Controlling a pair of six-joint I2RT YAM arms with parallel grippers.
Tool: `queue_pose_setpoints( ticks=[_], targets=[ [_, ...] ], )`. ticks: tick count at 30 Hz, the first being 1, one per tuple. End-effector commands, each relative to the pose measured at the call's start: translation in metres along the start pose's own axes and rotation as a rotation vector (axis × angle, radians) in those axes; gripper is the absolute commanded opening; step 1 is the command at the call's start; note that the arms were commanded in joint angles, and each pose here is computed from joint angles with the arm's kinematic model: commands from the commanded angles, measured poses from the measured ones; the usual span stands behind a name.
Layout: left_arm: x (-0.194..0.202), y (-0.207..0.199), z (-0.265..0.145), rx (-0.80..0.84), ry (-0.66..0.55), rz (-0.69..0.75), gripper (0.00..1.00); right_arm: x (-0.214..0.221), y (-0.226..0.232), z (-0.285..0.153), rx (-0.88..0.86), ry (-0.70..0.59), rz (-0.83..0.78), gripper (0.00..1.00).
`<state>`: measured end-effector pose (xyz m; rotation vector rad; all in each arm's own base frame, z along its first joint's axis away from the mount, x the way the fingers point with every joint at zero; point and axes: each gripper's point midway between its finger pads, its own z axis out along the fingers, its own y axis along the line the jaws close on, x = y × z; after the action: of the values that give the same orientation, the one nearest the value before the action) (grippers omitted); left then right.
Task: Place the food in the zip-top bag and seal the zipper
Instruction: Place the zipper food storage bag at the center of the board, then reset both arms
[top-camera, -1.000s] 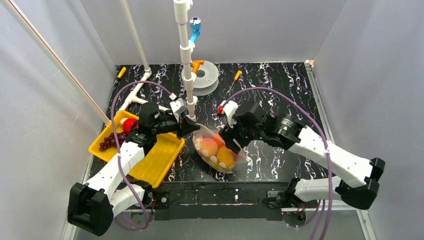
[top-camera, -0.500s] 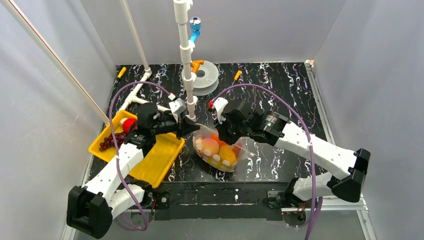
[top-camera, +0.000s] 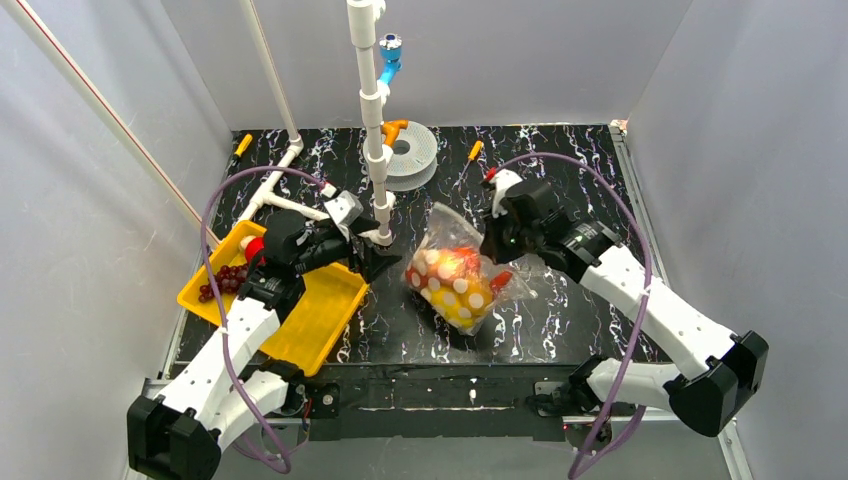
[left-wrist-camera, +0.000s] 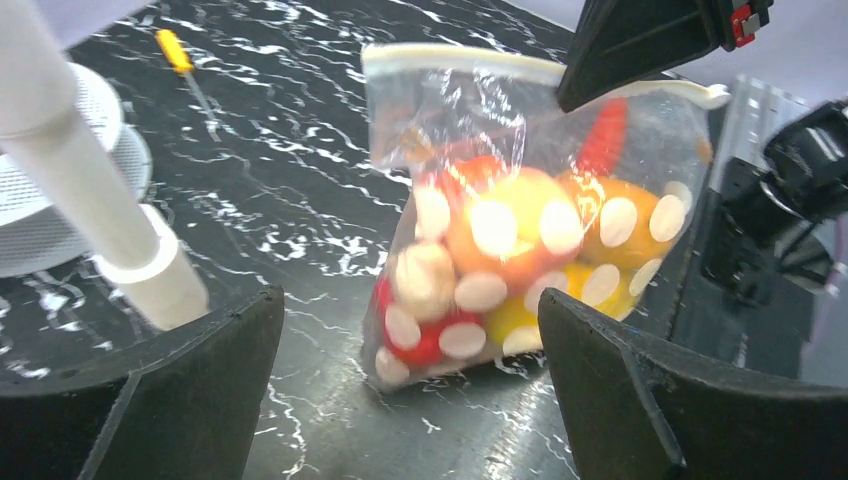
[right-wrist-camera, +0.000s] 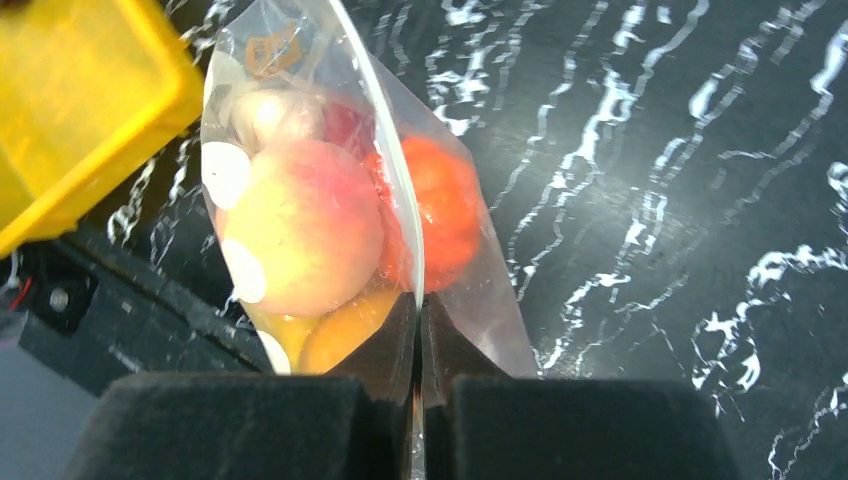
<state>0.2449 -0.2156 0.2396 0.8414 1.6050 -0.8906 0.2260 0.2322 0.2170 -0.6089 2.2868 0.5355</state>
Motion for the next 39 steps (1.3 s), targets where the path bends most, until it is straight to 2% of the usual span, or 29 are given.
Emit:
queue_pose_setpoints(
  ticks=[1, 6, 15, 16, 18, 20, 21, 23, 24, 28, 30, 33, 39],
  targets=[
    [-0.021, 0.024, -0.011, -0.178, -0.032, 0.051, 0.98, -0.001, -0.045, -0.001, 0.089, -0.019, 0.141, 0.01],
    [-0.018, 0.037, -0.018, -0.274, 0.016, 0.051, 0.98, 0.007, -0.085, 0.008, 0.179, 0.029, 0.293, 0.01],
    [-0.009, 0.045, -0.022, -0.350, 0.100, 0.053, 0.98, 0.052, -0.149, 0.023, 0.473, 0.167, 0.429, 0.02],
    [-0.010, 0.046, -0.023, -0.358, 0.099, 0.054, 0.98, 0.061, -0.153, 0.021, 0.502, 0.182, 0.439, 0.04],
    [-0.011, 0.047, -0.025, -0.368, 0.093, 0.061, 0.98, 0.070, -0.161, 0.018, 0.540, 0.186, 0.462, 0.17],
    [-0.013, 0.048, -0.026, -0.380, 0.084, 0.066, 0.98, 0.075, -0.164, 0.014, 0.555, 0.179, 0.485, 0.32],
    [-0.013, 0.050, -0.027, -0.391, 0.084, 0.068, 0.98, 0.076, -0.164, 0.012, 0.552, 0.173, 0.487, 0.44],
    [-0.012, 0.053, -0.029, -0.415, 0.086, 0.067, 0.98, 0.075, -0.160, 0.008, 0.537, 0.162, 0.485, 0.57],
    [-0.012, 0.055, -0.030, -0.426, 0.088, 0.068, 0.98, 0.074, -0.159, 0.005, 0.534, 0.154, 0.483, 0.62],
    [-0.014, 0.059, -0.035, -0.462, 0.077, 0.080, 0.98, 0.068, -0.153, -0.014, 0.520, 0.127, 0.459, 0.73],
    [-0.016, 0.062, -0.039, -0.489, 0.060, 0.087, 0.99, 0.058, -0.143, -0.028, 0.475, 0.078, 0.443, 0.91],
    [-0.021, 0.065, -0.048, -0.542, 0.026, 0.100, 0.99, 0.041, -0.127, -0.049, 0.404, -0.025, 0.425, 0.98],
    [-0.048, 0.062, -0.072, -0.644, -0.135, 0.078, 0.99, 0.000, -0.104, -0.116, 0.331, -0.332, 0.356, 0.98]
  ],
)
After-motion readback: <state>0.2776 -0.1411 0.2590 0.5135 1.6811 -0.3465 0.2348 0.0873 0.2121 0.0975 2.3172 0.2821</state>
